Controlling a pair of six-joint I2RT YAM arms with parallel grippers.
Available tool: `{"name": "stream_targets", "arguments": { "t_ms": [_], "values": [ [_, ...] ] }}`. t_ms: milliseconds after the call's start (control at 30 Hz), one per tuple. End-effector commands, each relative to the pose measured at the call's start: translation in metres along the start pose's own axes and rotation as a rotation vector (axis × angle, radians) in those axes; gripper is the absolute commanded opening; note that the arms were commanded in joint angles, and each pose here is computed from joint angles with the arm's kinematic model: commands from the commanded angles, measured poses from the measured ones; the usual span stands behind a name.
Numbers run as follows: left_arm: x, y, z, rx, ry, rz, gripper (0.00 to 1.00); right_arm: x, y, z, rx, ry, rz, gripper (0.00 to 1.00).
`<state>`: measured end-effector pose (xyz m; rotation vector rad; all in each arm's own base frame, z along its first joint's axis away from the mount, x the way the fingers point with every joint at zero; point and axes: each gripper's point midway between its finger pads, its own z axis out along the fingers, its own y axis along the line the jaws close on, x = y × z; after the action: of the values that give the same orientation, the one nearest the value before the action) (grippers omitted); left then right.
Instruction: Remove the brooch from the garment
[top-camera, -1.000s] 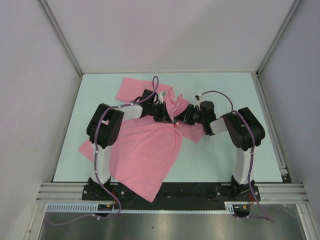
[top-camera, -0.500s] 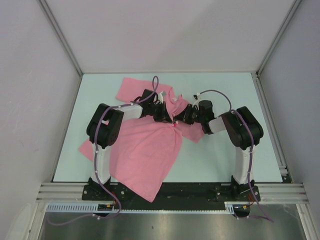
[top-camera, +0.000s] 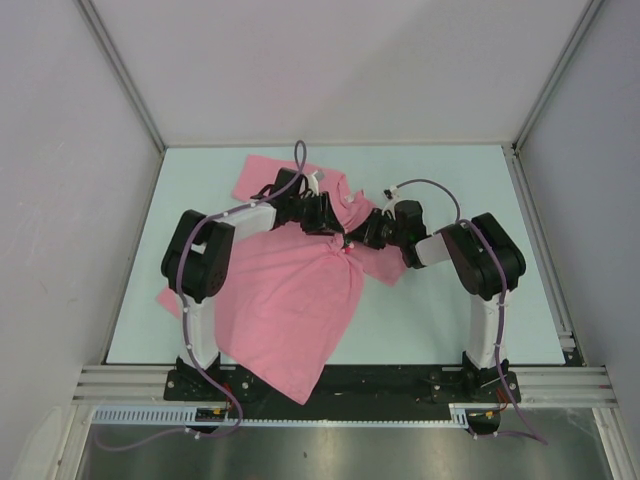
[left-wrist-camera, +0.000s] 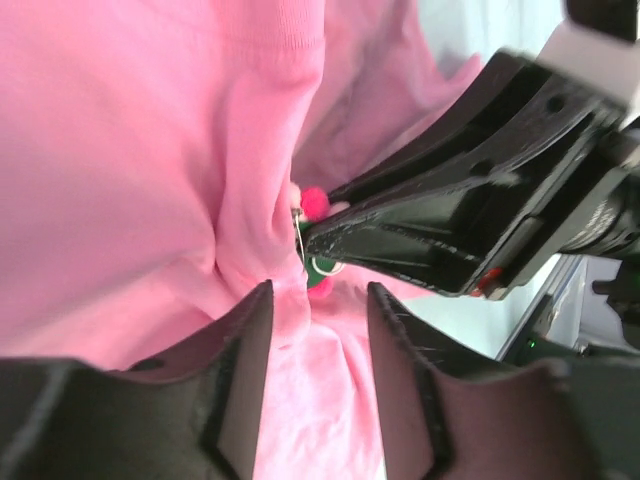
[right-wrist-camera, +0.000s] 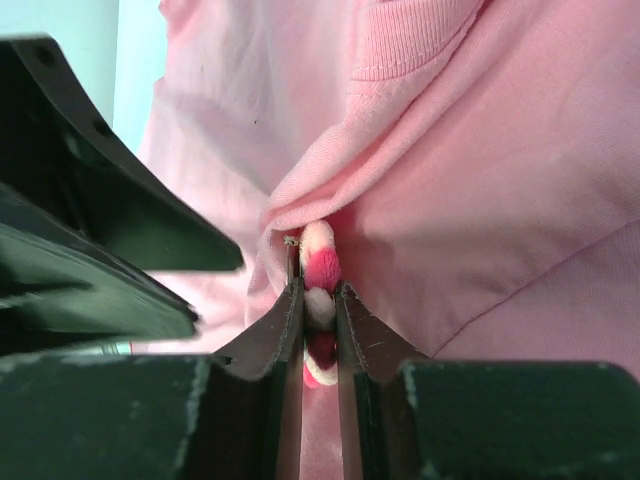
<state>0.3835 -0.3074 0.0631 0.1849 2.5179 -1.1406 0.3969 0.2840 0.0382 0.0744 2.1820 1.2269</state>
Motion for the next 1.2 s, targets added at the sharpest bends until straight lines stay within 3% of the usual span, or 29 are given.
{"name": "stream_targets", "arguments": {
  "t_ms": [0,433,533,767,1167],
  "values": [
    [-0.031,-0.019,-0.016,0.002,-0.076,0.047,0.49,-0.003,0.011,0.003,-0.041,-0.002,-0.040,0.00],
    [-0.014,0.001,0.010,-0.007,0.011,0.055,0.56,-0.004,0.010,0.000,-0.050,-0.013,-0.020,0.00],
    [-0.009,0.005,0.014,-0.007,0.028,0.045,0.51,-0.005,0.010,0.000,-0.050,-0.015,-0.019,0.00],
    [-0.004,0.007,0.021,0.021,0.037,0.020,0.51,-0.005,0.008,0.001,-0.049,-0.016,-0.011,0.00],
    [0.005,0.019,0.030,-0.019,0.058,-0.004,0.38,-0.003,0.006,0.002,-0.039,-0.014,-0.001,0.00]
  ]
}}
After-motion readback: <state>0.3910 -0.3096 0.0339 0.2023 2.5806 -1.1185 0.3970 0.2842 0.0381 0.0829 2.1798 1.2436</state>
